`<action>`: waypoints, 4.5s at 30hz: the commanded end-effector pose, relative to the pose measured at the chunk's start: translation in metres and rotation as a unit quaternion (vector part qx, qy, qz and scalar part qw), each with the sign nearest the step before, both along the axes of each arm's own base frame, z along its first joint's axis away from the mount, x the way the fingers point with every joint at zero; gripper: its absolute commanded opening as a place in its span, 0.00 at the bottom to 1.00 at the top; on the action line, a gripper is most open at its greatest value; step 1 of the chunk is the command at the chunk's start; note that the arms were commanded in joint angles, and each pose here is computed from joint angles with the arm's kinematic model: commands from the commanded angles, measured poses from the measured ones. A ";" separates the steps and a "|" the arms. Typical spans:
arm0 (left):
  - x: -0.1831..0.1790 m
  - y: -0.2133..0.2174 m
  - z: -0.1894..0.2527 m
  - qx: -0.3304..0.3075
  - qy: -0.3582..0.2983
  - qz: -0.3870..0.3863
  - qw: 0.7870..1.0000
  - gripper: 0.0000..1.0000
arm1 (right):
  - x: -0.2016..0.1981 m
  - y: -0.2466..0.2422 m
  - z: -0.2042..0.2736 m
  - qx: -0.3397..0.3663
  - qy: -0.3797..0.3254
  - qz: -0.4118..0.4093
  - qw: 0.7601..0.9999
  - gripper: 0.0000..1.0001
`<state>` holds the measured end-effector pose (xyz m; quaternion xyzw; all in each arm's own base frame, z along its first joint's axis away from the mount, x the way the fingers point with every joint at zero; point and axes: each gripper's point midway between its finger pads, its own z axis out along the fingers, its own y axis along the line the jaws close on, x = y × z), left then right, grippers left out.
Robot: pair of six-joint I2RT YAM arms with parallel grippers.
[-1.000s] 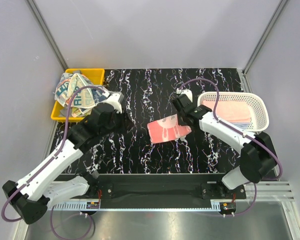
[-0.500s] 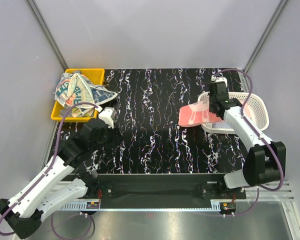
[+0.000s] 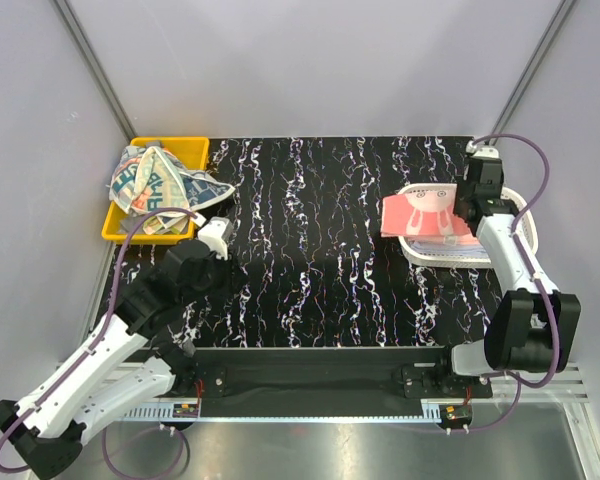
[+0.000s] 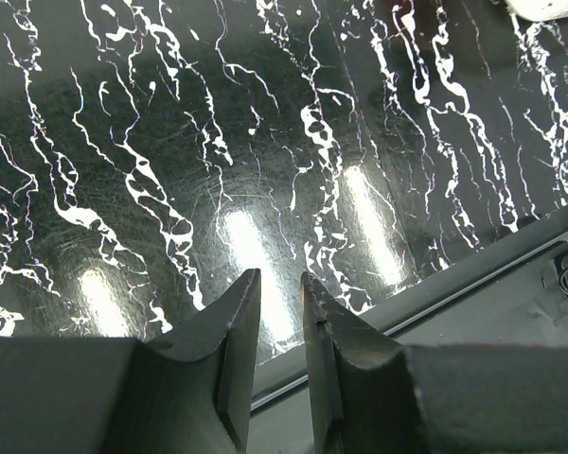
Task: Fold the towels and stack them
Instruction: Neatly place the folded towel into the bin, then grab crumpled towel, then move the towel to the center of the board
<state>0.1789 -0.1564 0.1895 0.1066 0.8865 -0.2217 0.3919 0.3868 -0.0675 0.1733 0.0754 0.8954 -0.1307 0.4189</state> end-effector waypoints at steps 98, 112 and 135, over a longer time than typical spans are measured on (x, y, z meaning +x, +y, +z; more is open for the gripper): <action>0.292 0.209 -0.074 0.157 0.098 0.526 0.830 0.01 | -0.042 0.246 0.025 0.384 -0.056 0.209 0.897 1.00; 0.268 0.118 0.111 0.065 -0.055 0.420 0.904 0.00 | -0.038 0.248 0.021 0.395 -0.051 0.197 0.896 1.00; -0.056 -0.225 -0.013 -0.045 0.068 -0.037 0.996 0.00 | -0.018 0.200 -0.011 0.300 -0.040 0.076 0.950 1.00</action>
